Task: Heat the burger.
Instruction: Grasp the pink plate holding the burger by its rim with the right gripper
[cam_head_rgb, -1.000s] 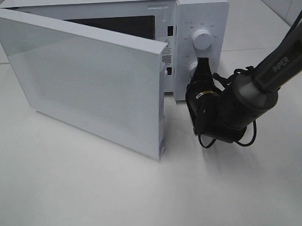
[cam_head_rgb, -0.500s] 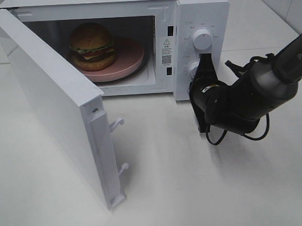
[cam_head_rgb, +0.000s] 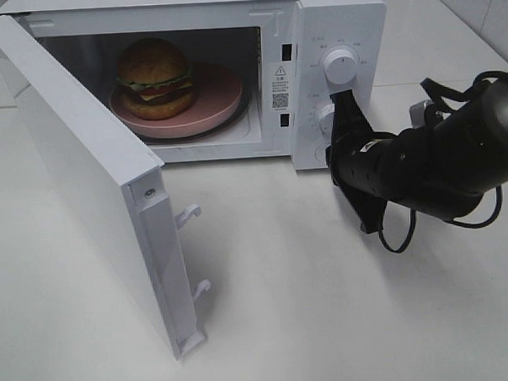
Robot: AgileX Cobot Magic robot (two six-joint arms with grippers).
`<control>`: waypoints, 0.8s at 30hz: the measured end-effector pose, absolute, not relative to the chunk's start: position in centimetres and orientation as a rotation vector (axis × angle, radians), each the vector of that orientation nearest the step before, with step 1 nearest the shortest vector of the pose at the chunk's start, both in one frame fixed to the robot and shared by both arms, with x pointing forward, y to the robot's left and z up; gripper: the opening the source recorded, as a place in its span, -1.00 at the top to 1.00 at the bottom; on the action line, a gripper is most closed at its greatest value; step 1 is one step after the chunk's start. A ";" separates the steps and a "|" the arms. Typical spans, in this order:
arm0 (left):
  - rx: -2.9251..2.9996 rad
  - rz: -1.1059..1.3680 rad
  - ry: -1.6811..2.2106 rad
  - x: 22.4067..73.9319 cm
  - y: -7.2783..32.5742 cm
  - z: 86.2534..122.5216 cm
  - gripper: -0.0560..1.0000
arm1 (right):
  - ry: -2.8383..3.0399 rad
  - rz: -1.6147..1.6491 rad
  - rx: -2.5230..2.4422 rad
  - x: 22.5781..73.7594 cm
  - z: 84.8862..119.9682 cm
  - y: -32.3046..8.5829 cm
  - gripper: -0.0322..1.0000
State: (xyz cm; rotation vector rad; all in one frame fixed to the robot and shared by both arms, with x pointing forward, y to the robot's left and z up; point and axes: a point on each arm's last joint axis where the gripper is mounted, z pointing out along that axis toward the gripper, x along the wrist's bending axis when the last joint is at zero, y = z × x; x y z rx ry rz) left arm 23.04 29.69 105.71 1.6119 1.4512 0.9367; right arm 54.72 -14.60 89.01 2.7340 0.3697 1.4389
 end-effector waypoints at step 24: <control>1.612 0.937 1.451 23.0 29.7 105.7 -0.97 | 1.801 1.004 2.398 49.5 93.0 -13.3 0.90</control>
